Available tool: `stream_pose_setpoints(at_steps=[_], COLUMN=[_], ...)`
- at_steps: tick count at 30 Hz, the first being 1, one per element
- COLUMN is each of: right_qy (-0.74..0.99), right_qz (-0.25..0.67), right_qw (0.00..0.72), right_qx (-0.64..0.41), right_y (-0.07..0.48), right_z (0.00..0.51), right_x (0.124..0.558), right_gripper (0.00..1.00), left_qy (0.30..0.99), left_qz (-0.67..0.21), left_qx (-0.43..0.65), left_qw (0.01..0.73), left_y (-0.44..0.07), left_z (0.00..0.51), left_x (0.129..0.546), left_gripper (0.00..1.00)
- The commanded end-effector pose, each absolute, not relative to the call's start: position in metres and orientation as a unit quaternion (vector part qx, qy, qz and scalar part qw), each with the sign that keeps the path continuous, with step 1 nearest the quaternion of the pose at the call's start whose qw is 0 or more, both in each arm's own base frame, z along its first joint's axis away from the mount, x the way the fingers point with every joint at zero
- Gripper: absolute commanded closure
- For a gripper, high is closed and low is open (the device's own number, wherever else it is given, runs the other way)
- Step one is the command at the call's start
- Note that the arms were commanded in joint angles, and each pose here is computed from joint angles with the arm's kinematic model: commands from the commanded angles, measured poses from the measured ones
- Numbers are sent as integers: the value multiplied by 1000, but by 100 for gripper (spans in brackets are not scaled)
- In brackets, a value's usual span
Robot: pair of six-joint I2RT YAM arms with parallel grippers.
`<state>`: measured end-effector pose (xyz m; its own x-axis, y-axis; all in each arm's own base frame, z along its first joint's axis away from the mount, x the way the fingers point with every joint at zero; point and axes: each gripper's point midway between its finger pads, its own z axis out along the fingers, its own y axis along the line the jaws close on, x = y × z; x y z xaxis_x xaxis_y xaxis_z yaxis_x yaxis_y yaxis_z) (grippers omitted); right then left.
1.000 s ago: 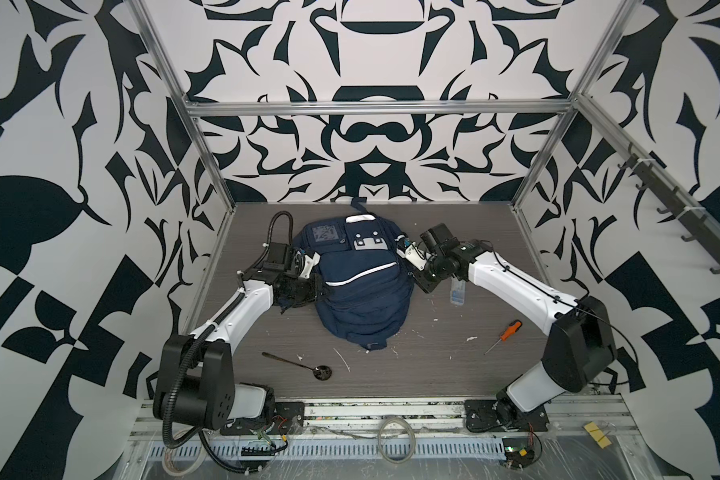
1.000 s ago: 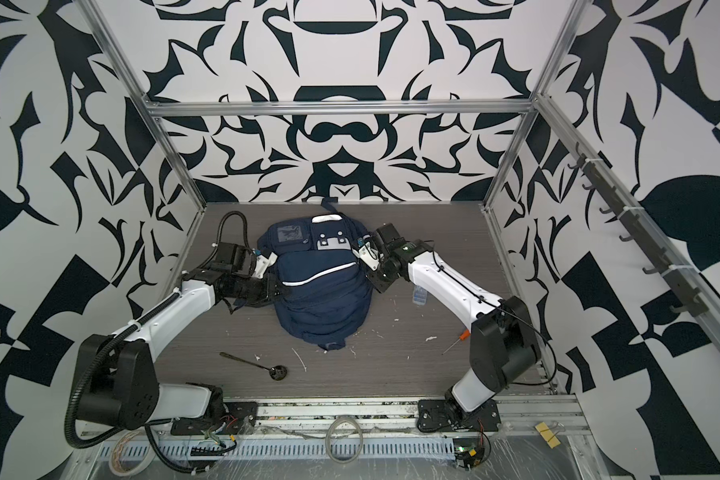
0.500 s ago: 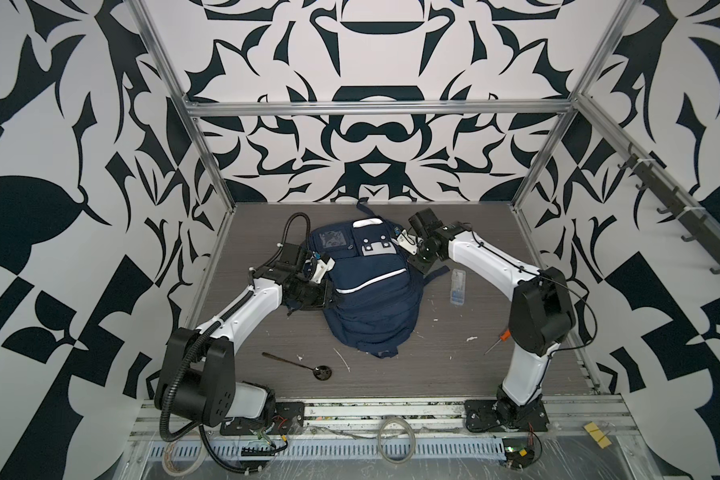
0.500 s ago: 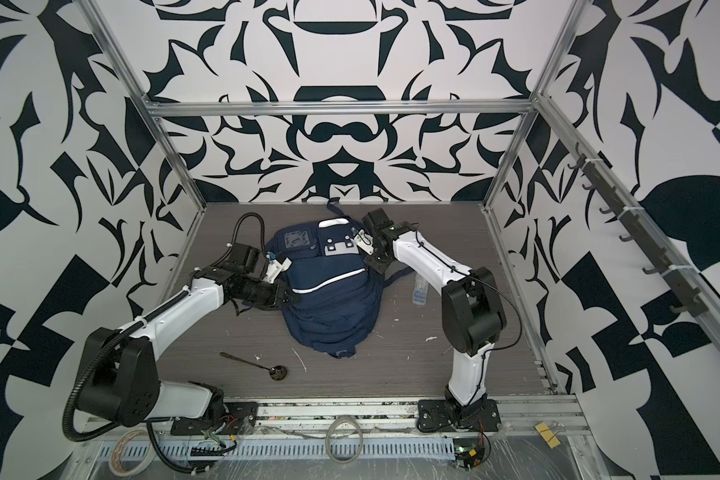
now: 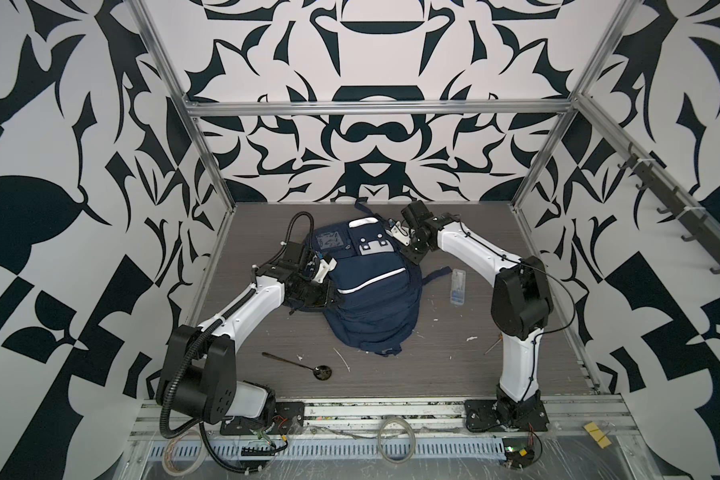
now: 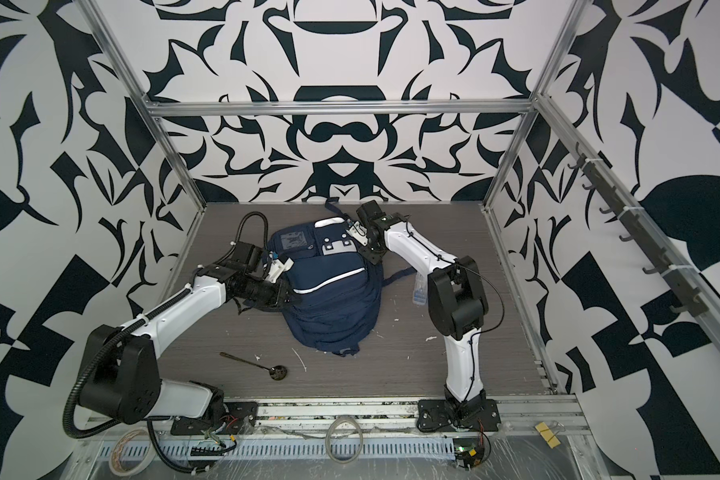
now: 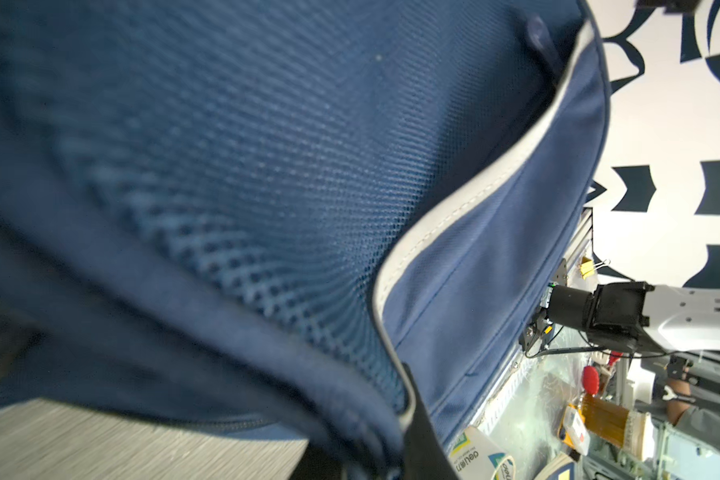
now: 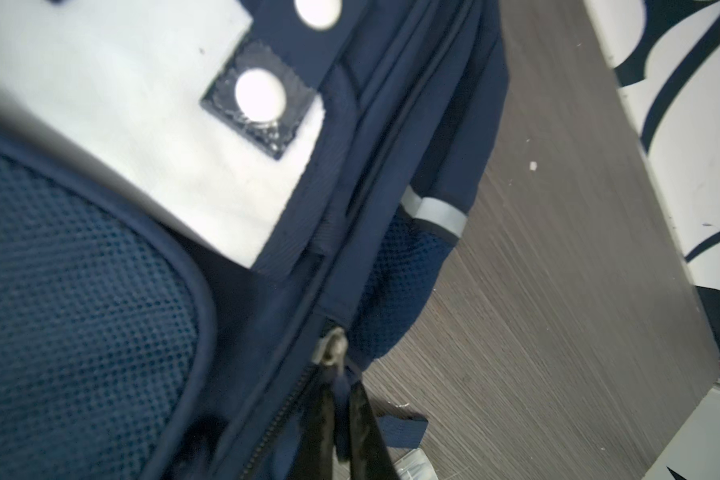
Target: Pack the student bag
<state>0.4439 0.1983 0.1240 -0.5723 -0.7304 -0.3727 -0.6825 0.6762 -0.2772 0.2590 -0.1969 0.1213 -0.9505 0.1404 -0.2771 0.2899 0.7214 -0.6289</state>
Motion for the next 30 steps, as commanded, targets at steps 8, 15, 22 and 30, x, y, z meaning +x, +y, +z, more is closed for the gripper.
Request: stream_pose_setpoints(at_steps=[8,15,22,30], right_qy=[894,911,919,913], right_qz=[58,144,216,271], right_qw=[355,343,256,172], right_qx=[-268,-178,-207,-250], right_y=[190,206,228,235], right_z=[218,210,180,169], right_x=[392,368,374,338], right_gripper=[30,25,25,32], left_qy=[911,929,942,936], left_qz=[-400,-355,-309,-321], left_qx=[71,46,25,4], left_qw=[78,91,127,145], left_y=[-195,-182,-162,-158], left_z=[121,123,147,162], left_x=[262,265,261,246], left_gripper=[100,48,27,27])
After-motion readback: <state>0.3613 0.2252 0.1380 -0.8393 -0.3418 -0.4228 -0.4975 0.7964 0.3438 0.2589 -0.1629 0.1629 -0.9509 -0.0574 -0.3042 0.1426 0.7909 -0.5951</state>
